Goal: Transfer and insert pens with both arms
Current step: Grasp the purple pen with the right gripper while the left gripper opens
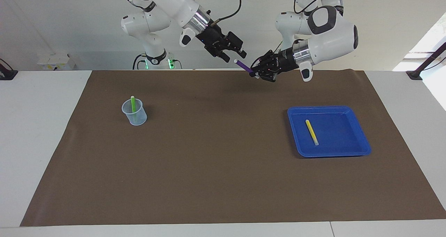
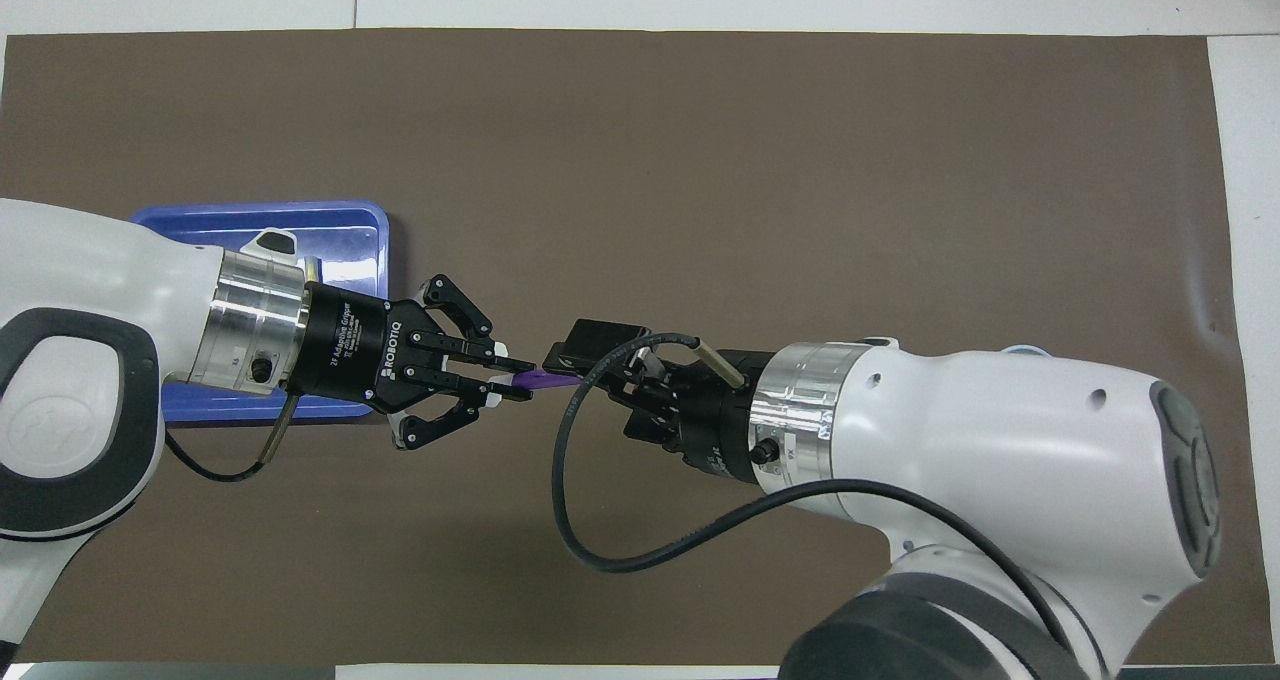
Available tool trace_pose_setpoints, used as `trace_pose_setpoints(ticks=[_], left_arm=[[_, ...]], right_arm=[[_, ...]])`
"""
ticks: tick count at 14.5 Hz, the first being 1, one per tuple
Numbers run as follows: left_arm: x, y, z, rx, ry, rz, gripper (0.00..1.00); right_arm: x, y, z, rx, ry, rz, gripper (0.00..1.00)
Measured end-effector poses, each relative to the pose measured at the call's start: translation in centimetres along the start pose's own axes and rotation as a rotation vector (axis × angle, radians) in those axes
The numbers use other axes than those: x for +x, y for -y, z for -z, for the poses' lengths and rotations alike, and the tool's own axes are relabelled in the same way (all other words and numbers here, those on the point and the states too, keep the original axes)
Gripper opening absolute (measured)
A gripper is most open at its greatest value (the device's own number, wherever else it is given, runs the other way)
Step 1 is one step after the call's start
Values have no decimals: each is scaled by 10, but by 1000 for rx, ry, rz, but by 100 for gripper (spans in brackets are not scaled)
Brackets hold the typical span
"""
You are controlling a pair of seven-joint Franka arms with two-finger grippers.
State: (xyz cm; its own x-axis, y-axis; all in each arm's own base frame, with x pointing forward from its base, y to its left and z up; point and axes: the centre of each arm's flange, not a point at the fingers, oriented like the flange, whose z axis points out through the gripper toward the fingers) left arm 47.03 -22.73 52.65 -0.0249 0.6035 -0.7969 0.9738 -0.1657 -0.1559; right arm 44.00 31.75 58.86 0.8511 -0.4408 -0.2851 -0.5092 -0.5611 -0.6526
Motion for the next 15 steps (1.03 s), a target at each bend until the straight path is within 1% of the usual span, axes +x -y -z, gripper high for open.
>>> trace_pose_setpoints(ticks=[2,3,4,5,6,12,14,15], left_arm=[[0,0,0,-5,8,29,17],[1,0,0,-7,10,39,17],[1,0,0,-12,11,50,17],[1,-1,1,-21,11,58,17],[0,-1,0,-25,11,63,17],[-3,-1,-4,-31,14,71,17],[-4,0,-3,-34,14,72,17],[-4,0,-3,-35,14,72,17]], right_arm=[[1,-2,-2,-6,1,1,100],[2,-3,-3,-7,1,5,94],[2,-3,-3,-7,1,9,94],[2,-3,-3,-7,0,13,87],[2,-3,-3,-8,0,14,78],[10,-2,-4,18,-31,11,77],[10,-2,-4,19,-32,12,71],[11,-2,-4,20,-34,16,64]])
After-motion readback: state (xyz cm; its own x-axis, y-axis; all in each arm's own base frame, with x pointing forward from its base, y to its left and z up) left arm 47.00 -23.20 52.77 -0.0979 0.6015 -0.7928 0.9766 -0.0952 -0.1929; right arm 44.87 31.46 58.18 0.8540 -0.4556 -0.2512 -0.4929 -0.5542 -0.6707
